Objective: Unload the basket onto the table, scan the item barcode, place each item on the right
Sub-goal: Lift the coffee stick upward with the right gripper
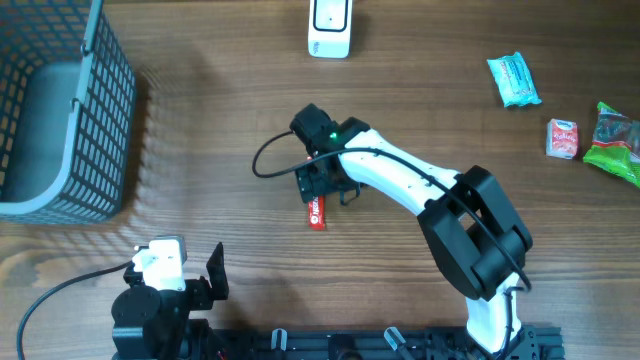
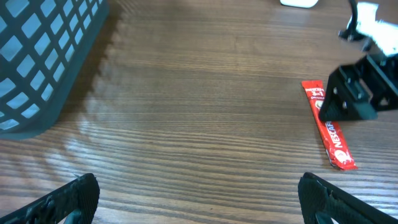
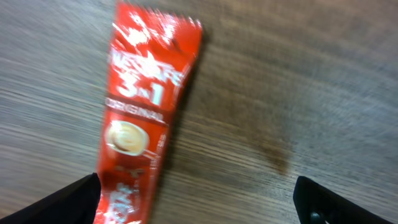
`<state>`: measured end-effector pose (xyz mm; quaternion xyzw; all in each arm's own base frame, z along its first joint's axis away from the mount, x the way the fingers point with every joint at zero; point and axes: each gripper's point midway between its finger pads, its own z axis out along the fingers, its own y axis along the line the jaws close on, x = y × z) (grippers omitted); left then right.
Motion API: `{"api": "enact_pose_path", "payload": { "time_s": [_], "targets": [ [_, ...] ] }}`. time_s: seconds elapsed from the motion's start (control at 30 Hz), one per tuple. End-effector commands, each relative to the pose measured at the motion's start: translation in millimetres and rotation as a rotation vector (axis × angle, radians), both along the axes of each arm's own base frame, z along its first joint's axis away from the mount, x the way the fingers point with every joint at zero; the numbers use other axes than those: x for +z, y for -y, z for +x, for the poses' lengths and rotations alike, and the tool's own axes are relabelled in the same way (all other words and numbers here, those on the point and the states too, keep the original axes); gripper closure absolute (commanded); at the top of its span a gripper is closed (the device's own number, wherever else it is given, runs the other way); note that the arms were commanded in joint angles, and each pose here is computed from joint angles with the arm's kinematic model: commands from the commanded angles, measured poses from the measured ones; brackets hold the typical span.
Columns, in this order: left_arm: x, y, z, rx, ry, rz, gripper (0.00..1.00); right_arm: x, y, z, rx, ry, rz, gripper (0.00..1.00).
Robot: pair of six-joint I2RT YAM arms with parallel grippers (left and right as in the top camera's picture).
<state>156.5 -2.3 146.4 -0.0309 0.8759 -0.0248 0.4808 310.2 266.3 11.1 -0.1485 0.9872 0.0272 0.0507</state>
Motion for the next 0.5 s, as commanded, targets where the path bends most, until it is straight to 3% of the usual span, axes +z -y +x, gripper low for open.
{"api": "enact_pose_path", "payload": {
  "time_s": [0.0,0.27,0.47],
  "targets": [
    [-1,-1,1,0.008,0.001,-0.003,0.00,13,-22,10,-0.021,0.009,0.068,0.00],
    [-1,-1,1,0.008,0.001,-0.003,0.00,11,-48,-10,-0.083,-0.020,0.111,0.00],
    [-1,-1,1,0.008,0.001,-0.003,0.00,-18,-50,-24,-0.137,0.013,-0.010,0.00]
  ]
}}
